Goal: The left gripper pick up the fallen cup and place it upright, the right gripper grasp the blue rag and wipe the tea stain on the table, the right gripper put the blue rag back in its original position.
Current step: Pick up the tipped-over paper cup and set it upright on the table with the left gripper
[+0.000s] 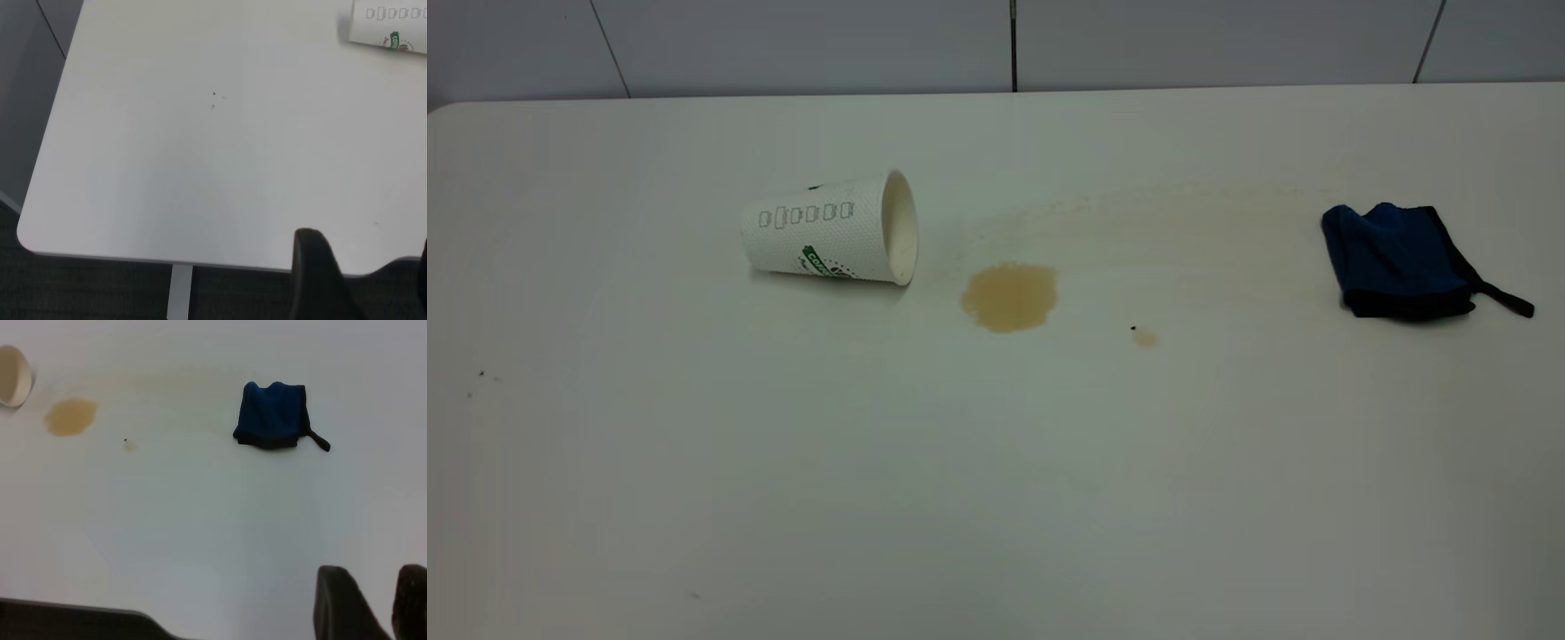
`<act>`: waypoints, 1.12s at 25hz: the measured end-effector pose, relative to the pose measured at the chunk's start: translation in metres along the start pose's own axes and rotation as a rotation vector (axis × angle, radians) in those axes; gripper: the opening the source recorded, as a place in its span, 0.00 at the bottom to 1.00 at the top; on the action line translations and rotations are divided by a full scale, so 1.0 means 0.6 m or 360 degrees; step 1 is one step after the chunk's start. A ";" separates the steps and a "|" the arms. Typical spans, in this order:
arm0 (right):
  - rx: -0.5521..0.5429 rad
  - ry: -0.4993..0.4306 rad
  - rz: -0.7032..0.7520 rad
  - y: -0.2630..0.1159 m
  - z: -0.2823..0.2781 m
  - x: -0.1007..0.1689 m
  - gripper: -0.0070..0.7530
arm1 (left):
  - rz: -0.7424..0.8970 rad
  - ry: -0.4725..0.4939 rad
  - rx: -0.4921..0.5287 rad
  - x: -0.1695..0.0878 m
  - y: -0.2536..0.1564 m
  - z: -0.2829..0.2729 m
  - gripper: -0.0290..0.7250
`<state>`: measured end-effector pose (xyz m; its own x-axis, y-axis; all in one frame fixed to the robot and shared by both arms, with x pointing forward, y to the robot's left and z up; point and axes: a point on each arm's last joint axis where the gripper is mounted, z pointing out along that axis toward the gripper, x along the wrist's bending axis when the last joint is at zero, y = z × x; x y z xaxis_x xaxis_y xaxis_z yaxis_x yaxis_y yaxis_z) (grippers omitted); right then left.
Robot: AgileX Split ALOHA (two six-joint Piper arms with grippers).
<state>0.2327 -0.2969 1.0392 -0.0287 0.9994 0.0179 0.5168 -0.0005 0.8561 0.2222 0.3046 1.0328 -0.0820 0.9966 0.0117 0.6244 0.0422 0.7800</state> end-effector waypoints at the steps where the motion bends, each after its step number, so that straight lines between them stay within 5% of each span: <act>1: 0.0000 0.0000 0.0000 0.000 0.000 0.000 0.32 | 0.0000 0.0000 0.0000 0.000 0.000 0.000 0.57; 22: 0.0000 0.0000 0.0000 0.000 0.000 0.000 0.32 | 0.0000 0.0000 -0.0003 0.000 0.001 0.000 0.57; 28: 0.0000 0.0000 0.0000 0.000 0.000 0.000 0.32 | 0.0025 0.0033 -0.0012 0.002 0.074 0.002 0.57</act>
<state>0.2327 -0.2969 1.0392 -0.0287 0.9994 0.0179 0.5168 -0.0005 0.8561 0.2509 0.3076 1.0667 -0.0885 0.9954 0.0370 0.6201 0.0260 0.7841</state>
